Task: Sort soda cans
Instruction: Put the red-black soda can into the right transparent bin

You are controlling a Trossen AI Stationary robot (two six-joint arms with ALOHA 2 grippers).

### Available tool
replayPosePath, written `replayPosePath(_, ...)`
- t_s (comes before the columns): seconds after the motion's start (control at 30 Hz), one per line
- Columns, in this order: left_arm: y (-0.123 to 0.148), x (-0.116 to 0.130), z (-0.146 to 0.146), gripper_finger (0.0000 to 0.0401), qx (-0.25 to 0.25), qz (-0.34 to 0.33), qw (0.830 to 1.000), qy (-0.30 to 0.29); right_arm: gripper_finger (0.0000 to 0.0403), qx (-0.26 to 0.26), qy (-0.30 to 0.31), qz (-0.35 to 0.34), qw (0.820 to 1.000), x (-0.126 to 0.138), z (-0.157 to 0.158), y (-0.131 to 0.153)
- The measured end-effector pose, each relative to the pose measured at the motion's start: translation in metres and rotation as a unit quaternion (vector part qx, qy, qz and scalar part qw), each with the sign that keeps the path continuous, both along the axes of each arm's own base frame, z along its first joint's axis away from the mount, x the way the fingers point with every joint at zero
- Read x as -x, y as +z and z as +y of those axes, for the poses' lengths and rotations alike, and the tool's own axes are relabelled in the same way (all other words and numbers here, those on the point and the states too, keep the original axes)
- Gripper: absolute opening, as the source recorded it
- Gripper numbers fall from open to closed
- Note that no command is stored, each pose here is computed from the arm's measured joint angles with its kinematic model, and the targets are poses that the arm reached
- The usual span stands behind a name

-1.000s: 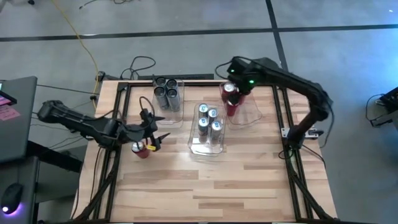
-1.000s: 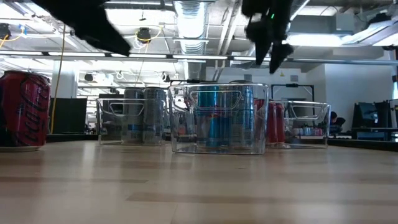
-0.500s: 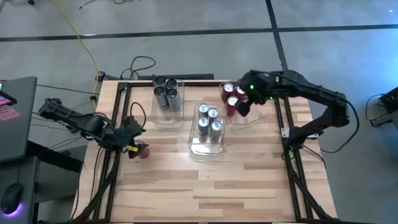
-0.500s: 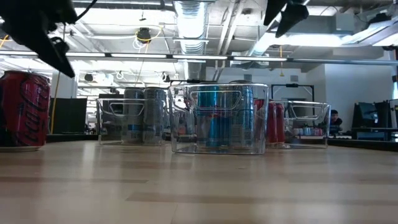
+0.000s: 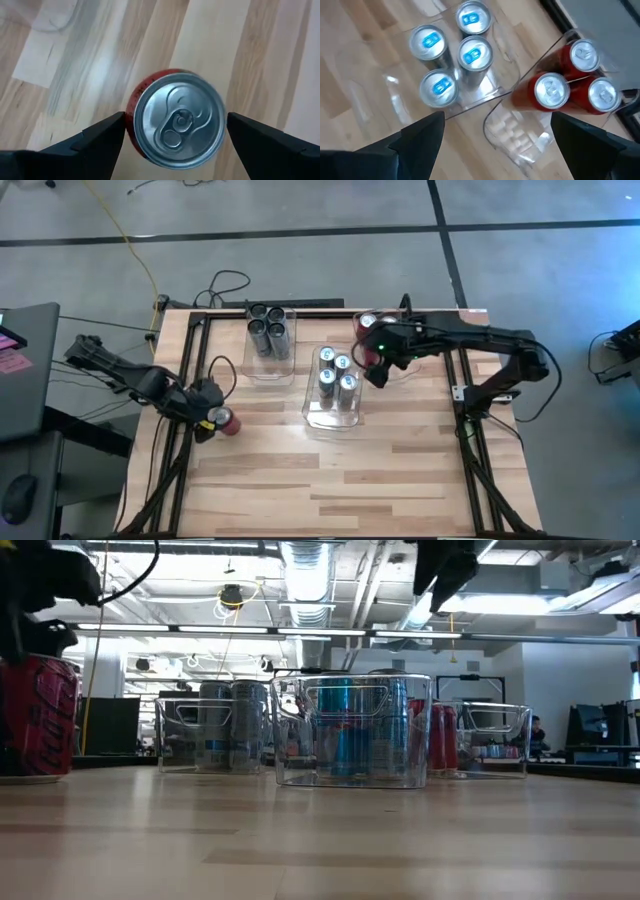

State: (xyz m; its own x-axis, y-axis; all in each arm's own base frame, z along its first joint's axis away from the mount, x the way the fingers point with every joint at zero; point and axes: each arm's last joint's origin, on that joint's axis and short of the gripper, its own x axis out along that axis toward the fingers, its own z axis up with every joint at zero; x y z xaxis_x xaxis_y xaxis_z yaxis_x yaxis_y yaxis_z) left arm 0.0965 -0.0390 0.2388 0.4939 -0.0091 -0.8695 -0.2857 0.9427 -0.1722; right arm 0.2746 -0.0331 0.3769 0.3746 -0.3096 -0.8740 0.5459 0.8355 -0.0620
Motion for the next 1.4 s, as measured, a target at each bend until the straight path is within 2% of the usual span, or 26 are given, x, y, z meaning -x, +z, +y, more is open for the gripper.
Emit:
replayPosePath(0.17, -0.009, -0.001, -0.001, 0.0340, -0.006, 0.010, 1.000, 0.002, 0.0379, 0.011, -0.003, 0.014, 1.000, -0.010, -0.002, -0.008)
replayPosePath(0.37, -0.023, -0.005, -0.001, 0.0332, -0.023, 0.001, 1.000, 0.009, 0.0379, 0.021, 0.006, 0.001, 1.000, -0.011, 0.002, -0.006)
replayPosePath(0.5, -0.030, -0.008, -0.002, 0.0303, -0.034, -0.010, 0.999, 0.017, 0.0379, 0.024, 0.011, -0.008, 1.000, -0.007, 0.011, -0.002)
replayPosePath(0.67, -0.034, -0.015, -0.005, 0.0301, -0.028, -0.040, 0.999, 0.020, 0.0379, 0.049, 0.018, 0.015, 0.999, -0.001, 0.033, -0.003)
replayPosePath(0.87, -0.036, -0.031, -0.012, 0.0301, -0.042, -0.066, 0.997, 0.001, 0.0379, 0.060, -0.004, 0.052, 0.997, 0.017, 0.062, -0.005)
replayPosePath(1.07, -0.044, -0.059, -0.025, 0.0302, -0.056, -0.092, 0.994, -0.026, 0.0379, 0.064, -0.014, 0.032, 0.997, 0.041, 0.096, -0.009)
replayPosePath(1.4, -0.050, -0.103, -0.043, 0.0303, -0.062, -0.184, 0.978, -0.081, 0.0379, 0.045, -0.047, -0.008, 0.998, 0.082, 0.130, -0.051)
